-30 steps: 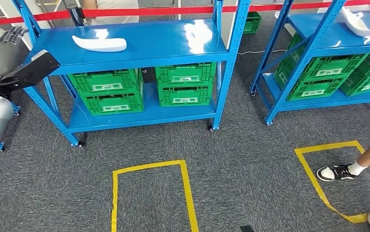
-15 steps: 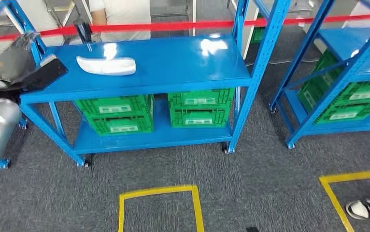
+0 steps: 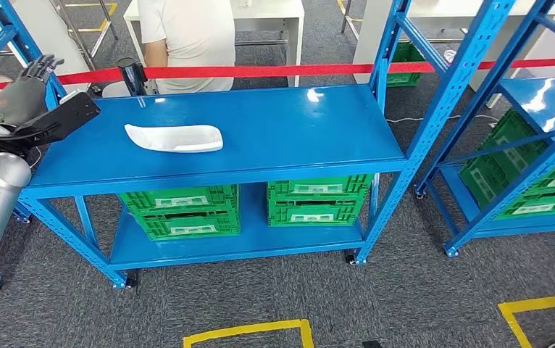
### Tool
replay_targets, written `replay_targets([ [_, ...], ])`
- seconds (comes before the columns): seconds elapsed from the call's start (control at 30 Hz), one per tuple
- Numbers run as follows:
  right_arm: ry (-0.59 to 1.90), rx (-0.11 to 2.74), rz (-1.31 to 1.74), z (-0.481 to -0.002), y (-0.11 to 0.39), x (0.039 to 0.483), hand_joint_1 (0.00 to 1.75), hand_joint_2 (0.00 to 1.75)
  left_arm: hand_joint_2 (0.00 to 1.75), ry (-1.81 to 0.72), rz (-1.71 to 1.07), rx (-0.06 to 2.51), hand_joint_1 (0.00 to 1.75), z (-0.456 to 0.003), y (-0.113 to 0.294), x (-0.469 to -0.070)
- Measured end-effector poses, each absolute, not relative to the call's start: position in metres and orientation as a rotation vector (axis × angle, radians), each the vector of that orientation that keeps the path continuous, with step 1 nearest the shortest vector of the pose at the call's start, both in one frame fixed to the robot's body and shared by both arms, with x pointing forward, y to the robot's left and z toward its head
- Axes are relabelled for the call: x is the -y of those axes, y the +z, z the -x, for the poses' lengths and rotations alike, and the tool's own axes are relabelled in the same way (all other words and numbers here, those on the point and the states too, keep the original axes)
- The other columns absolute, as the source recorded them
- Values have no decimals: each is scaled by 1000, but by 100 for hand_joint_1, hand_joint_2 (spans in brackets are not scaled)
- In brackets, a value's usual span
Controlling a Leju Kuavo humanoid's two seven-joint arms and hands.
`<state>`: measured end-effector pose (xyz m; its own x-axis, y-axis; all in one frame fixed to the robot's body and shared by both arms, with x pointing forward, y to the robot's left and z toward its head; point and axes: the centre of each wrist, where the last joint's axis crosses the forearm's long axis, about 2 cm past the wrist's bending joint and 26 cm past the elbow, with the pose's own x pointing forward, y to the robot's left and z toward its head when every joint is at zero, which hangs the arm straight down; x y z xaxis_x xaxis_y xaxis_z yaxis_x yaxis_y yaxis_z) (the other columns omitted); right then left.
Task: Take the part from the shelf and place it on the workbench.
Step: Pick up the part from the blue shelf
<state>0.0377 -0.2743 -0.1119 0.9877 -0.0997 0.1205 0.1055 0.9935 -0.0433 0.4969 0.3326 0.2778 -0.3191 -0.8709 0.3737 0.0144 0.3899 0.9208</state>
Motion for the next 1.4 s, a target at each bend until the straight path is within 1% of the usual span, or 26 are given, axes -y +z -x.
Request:
replay_targets([
  [0.13,-105,118,48,-37,-112,274,0,0,0,-1073,-528,1660,0,-493,263,-329],
  [0.2,-108,117,51,-37,-112,276,0,0,0,-1056,-448,1674,0,-491,257,-328],
  [0.47,-110,119,43,-38,-112,278,0,0,0,-1027,-317,1706,0,-486,245,-320],
  [0.6,-110,120,43,-38,-112,278,0,175,0,-1031,-305,1719,0,-486,247,-317],
  [0.67,-109,121,44,-39,-112,278,0,175,87,-1032,-299,1722,0,-486,247,-317],
  [0.73,-109,121,44,-39,-112,278,0,175,87,-1025,-284,1733,0,-486,247,-316],
  [0.8,-111,121,44,-39,-112,278,0,175,0,-1020,-257,1746,0,-485,245,-313],
  [1.07,-121,119,45,-39,-112,279,0,175,0,-1004,-146,1767,0,-477,229,-299],
  [1.4,-134,110,44,-39,-112,279,0,175,0,-1030,-113,1765,0,-476,228,-284],
])
